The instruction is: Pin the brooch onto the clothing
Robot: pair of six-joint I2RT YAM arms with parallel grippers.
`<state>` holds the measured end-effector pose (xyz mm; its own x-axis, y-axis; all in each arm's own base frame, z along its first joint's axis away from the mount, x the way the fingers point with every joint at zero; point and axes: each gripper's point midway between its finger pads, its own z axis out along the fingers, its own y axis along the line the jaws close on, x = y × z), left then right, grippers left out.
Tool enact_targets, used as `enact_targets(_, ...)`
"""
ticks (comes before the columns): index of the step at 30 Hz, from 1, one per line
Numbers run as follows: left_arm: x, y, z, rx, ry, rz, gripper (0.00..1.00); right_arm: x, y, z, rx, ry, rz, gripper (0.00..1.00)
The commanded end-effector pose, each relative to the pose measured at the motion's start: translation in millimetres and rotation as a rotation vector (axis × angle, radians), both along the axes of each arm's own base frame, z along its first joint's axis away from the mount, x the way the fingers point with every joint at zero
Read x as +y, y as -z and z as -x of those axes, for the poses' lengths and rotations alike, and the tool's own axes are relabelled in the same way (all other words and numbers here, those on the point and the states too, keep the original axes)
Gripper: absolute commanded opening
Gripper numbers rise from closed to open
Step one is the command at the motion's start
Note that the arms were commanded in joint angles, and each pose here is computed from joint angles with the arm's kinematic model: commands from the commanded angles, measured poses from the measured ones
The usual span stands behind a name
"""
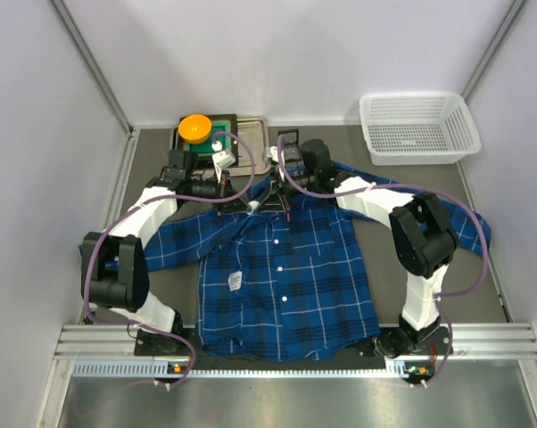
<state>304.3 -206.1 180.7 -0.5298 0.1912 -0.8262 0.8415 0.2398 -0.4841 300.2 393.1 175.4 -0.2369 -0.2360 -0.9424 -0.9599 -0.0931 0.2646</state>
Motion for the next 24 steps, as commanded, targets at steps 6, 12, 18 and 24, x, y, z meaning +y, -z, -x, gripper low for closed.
enact_targets(6, -15.6, -25.8, 10.7, -0.084, 0.064, 0.052, 0.0, 24.3, -15.6, -19.0, -0.02, 0.076, 0.019, 0.12)
enact_targets(12, -17.5, -27.2, 8.8, -0.097, 0.051, 0.04, 0.0, 25.2, -10.8, -32.6, 0.01, 0.166, 0.063, 0.09)
enact_targets(18, -20.0, -26.5, 6.2, -0.098, 0.031, 0.036, 0.0, 23.9, -7.5, -45.9, 0.031, 0.252, 0.097, 0.07)
enact_targets(24, -24.4, -25.8, 7.3, -0.106, 0.034, 0.028, 0.0, 26.1, -6.4, -50.4, 0.063, 0.289, 0.115, 0.05)
